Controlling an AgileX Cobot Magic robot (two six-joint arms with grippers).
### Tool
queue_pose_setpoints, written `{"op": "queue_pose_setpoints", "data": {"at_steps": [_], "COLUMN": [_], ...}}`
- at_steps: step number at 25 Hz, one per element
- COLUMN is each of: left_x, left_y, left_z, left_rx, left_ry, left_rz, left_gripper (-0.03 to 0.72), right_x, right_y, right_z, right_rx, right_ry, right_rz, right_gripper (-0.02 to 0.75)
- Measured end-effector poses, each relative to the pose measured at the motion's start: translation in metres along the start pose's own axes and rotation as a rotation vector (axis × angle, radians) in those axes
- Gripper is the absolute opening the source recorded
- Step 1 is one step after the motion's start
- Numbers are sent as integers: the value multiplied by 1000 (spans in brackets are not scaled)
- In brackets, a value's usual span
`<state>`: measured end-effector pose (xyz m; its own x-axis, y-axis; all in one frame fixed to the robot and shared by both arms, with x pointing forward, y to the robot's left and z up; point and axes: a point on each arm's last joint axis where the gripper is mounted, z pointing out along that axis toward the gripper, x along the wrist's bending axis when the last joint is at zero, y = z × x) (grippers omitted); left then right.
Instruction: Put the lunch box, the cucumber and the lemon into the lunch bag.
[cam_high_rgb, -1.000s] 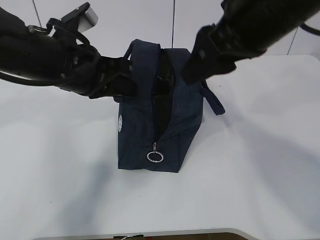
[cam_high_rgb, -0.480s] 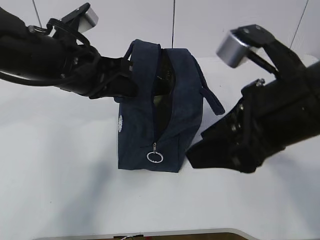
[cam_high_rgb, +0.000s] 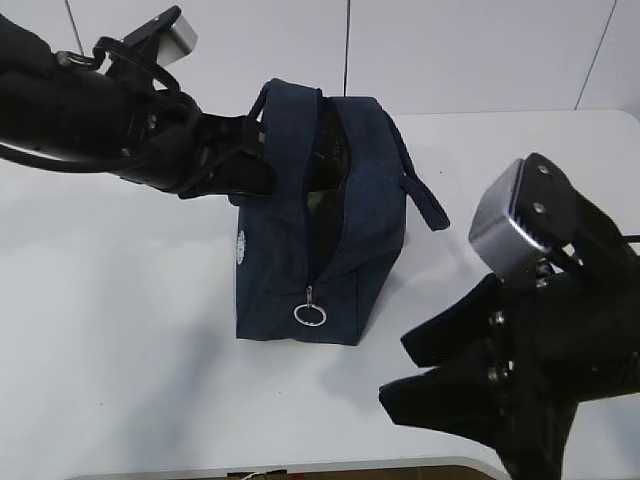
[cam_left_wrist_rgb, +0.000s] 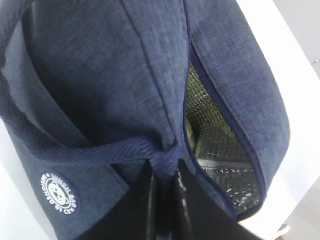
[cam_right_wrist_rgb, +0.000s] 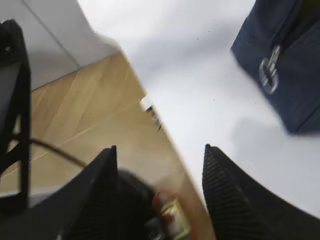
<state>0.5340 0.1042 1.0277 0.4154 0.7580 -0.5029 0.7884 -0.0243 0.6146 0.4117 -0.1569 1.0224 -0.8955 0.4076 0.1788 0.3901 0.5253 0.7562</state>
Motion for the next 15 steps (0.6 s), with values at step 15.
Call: {"op": "queue_pose_setpoints", "data": {"at_steps": [15], "left_x": [0], "left_y": [0], "left_z": [0], "left_rx": [4], "left_ry": [-2], "left_rz": [0], "left_gripper": [-1], "right_x": [-41], "right_y": [-7], "right_z": [45], "right_rx": [-111], "right_ry": [-136], "right_rz": [-132], "right_gripper": [438]}}
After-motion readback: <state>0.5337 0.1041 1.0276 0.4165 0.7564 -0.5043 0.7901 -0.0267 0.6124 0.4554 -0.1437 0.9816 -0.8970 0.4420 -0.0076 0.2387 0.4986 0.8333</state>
